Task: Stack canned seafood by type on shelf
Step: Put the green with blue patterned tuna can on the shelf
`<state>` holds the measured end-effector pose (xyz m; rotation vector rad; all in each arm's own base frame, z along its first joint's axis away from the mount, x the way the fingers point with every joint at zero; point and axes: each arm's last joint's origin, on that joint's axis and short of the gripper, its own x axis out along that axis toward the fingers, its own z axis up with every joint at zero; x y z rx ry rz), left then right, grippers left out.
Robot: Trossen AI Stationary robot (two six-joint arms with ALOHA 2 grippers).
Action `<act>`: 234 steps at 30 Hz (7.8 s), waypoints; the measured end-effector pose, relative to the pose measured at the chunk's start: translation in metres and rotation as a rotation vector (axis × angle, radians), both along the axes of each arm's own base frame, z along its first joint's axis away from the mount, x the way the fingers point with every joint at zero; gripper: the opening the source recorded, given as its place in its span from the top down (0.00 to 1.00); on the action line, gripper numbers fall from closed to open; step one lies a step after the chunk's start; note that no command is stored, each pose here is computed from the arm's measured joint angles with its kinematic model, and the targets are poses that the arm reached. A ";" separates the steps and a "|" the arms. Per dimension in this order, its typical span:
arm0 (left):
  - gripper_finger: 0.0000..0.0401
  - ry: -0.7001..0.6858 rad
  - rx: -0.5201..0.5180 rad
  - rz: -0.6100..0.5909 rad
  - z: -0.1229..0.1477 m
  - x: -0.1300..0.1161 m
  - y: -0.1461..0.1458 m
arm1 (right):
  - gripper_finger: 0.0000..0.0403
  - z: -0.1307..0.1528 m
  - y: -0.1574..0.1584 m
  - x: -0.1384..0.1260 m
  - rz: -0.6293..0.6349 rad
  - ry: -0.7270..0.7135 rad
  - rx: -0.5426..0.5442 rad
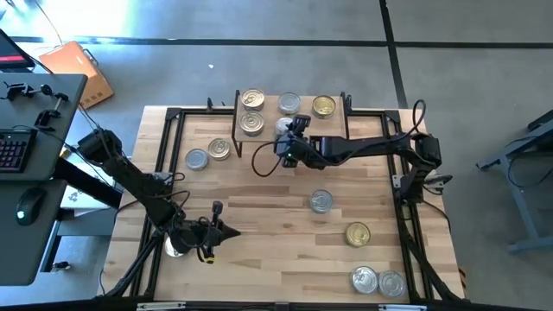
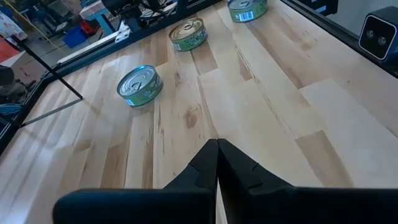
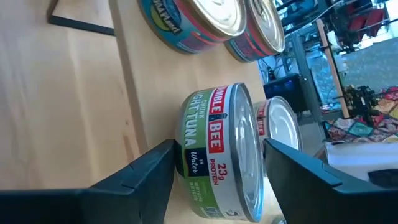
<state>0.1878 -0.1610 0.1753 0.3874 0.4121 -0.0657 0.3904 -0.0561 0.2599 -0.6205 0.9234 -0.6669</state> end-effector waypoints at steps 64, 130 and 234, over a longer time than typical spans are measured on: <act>1.00 0.005 -0.101 0.005 0.000 -0.003 -0.004 | 0.42 -0.110 0.287 -0.212 -0.252 -0.096 0.700; 1.00 0.038 -0.231 0.140 -0.037 0.022 0.086 | 0.97 -0.165 0.197 -0.023 0.745 -0.065 0.323; 0.68 -0.020 0.350 0.019 -0.069 0.086 0.011 | 0.46 -0.097 0.246 -0.014 0.522 -0.031 0.217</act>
